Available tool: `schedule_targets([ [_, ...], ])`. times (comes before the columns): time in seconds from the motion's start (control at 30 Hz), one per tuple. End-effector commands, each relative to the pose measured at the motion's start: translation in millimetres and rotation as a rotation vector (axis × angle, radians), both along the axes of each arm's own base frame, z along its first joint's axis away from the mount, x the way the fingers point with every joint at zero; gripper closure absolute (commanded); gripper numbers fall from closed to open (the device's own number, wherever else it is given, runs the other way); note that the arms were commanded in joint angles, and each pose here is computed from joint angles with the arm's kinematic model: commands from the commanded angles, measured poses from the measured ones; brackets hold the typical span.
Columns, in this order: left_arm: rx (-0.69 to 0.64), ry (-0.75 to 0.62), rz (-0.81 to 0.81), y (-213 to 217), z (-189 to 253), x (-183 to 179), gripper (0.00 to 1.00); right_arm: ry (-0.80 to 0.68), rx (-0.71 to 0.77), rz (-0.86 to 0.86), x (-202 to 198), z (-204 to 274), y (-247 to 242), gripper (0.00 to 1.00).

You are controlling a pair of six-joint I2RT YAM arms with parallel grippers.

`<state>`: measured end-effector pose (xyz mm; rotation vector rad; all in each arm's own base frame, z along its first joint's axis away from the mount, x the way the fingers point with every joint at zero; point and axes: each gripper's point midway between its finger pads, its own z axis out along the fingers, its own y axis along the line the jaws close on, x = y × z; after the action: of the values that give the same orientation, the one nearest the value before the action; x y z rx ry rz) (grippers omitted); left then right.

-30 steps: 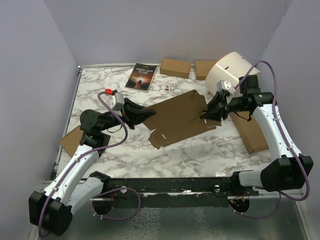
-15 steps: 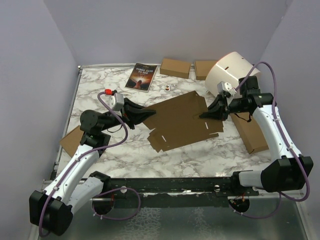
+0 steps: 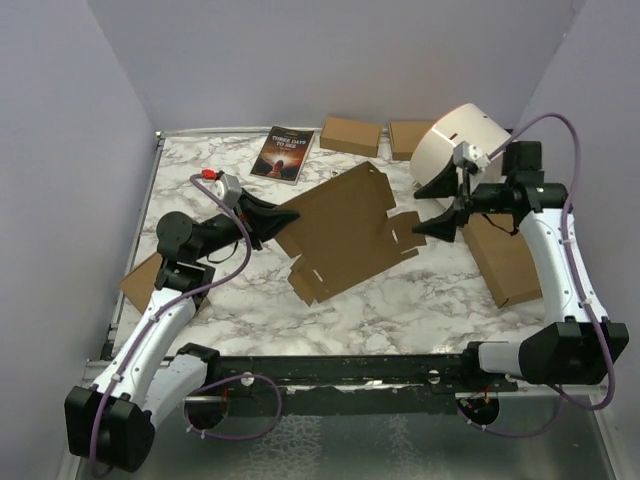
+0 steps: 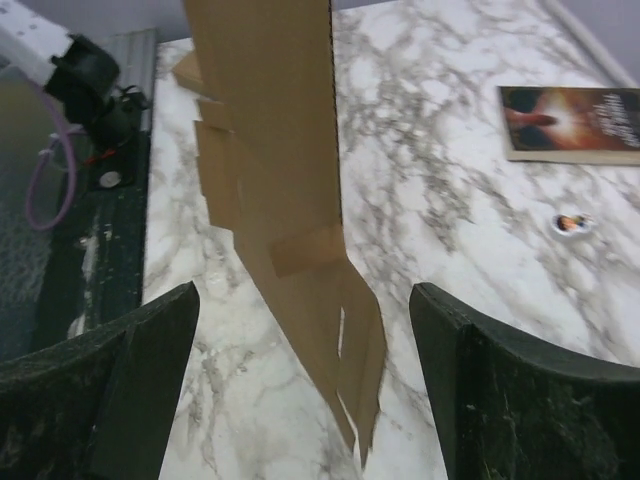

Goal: Fold the paper box

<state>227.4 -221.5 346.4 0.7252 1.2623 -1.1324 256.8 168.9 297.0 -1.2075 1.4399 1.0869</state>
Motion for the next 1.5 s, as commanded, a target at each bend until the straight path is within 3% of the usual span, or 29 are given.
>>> schedule_targets([
  [0.0,-0.052,0.019,0.064,18.7,21.0,11.0,1.0,-0.05,0.029,-0.17,21.6,37.7,-40.2,0.13],
  [0.17,-0.094,0.03,0.049,27.8,44.1,9.2,1.0,0.046,0.066,-0.436,58.1,21.7,-95.0,0.22],
  [0.33,-0.119,0.001,-0.006,28.4,68.1,-0.2,1.0,0.115,0.058,-0.567,76.0,-13.8,-111.0,0.34],
  [0.57,-0.141,-0.037,-0.054,27.0,89.4,-8.8,1.0,0.161,0.047,-0.576,88.5,-36.4,-116.3,0.66],
  [0.9,-0.16,-0.049,-0.06,26.6,94.4,-5.3,1.0,0.156,0.09,-0.36,50.7,-43.8,-89.2,0.69],
  [1.47,-0.174,-0.053,-0.044,27.5,92.2,-0.7,1.0,0.079,0.105,-0.211,17.6,-44.0,-65.2,0.69],
])
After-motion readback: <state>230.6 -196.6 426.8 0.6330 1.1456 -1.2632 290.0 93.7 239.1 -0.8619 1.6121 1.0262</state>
